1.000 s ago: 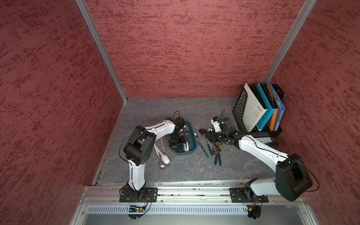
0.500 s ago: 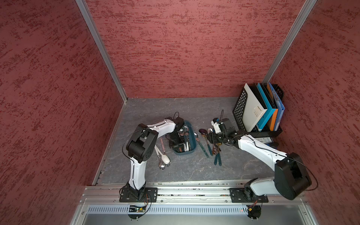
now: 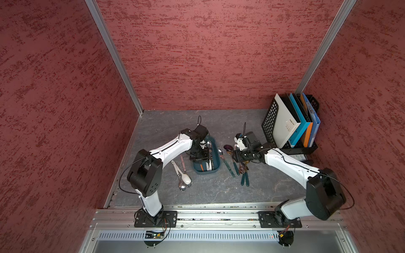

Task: Put the spoon into the storage box
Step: Place the spoon in the storage box, then pick up the spoon from the center of the board, then place the spoon in the storage box, then pick up the spoon from the center of the board.

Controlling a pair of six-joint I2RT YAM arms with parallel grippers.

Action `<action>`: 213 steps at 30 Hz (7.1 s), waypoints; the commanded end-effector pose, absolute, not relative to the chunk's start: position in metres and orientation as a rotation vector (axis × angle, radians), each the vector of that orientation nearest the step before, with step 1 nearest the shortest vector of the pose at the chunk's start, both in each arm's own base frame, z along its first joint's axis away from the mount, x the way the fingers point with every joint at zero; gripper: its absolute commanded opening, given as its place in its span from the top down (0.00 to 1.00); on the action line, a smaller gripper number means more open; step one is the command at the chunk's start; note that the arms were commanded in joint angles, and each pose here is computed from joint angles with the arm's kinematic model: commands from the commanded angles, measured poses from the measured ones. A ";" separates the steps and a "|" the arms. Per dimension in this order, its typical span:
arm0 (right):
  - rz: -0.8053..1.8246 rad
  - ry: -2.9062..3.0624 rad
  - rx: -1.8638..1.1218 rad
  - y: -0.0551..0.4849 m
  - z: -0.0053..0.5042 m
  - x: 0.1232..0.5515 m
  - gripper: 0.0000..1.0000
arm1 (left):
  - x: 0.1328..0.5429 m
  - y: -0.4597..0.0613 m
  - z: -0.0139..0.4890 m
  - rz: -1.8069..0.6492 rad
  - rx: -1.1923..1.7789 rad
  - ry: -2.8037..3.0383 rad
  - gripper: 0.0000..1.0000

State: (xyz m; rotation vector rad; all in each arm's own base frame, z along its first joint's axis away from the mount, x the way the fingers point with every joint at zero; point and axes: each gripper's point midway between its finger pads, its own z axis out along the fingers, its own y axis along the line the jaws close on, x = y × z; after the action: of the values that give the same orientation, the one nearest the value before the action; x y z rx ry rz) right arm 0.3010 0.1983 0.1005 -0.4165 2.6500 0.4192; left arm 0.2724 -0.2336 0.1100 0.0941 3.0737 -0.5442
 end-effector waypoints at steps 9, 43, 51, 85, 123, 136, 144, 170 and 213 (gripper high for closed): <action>0.265 2.751 -0.586 0.217 0.074 0.283 0.55 | 0.300 -0.139 0.164 -0.453 -0.109 2.688 0.52; 0.139 2.872 -0.640 0.226 0.006 0.279 0.71 | 0.264 -0.081 0.131 -0.484 -0.283 2.650 0.26; 0.114 2.902 -0.654 0.224 -0.001 0.278 0.79 | 0.264 -0.082 0.129 -0.492 -0.281 2.664 0.26; 0.240 2.739 -0.491 0.248 0.117 0.311 0.89 | 0.265 -0.093 0.107 -0.563 -0.250 2.717 0.27; 0.351 3.035 -0.376 0.336 0.090 0.311 0.86 | 0.257 -0.103 0.096 -0.615 -0.220 2.763 0.27; 0.281 3.120 -0.394 0.336 0.073 0.309 0.85 | 0.255 -0.108 0.098 -0.643 -0.217 2.769 0.27; 0.272 3.178 -0.400 0.338 0.056 0.305 0.85 | 0.253 -0.111 0.099 -0.648 -0.213 2.779 0.27; 0.310 3.113 -0.437 0.338 0.069 0.309 0.74 | 0.251 -0.120 0.111 -0.580 -0.168 2.797 0.27; 0.131 3.038 -0.466 0.195 0.042 0.306 0.70 | 0.277 -0.169 0.108 -0.479 0.075 2.893 0.27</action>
State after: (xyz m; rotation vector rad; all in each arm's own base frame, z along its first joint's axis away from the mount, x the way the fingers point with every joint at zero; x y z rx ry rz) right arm 0.2993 0.1975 0.0445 -0.4683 3.0648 0.1360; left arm 0.2741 -0.1676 0.1047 0.0760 2.9003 -0.4920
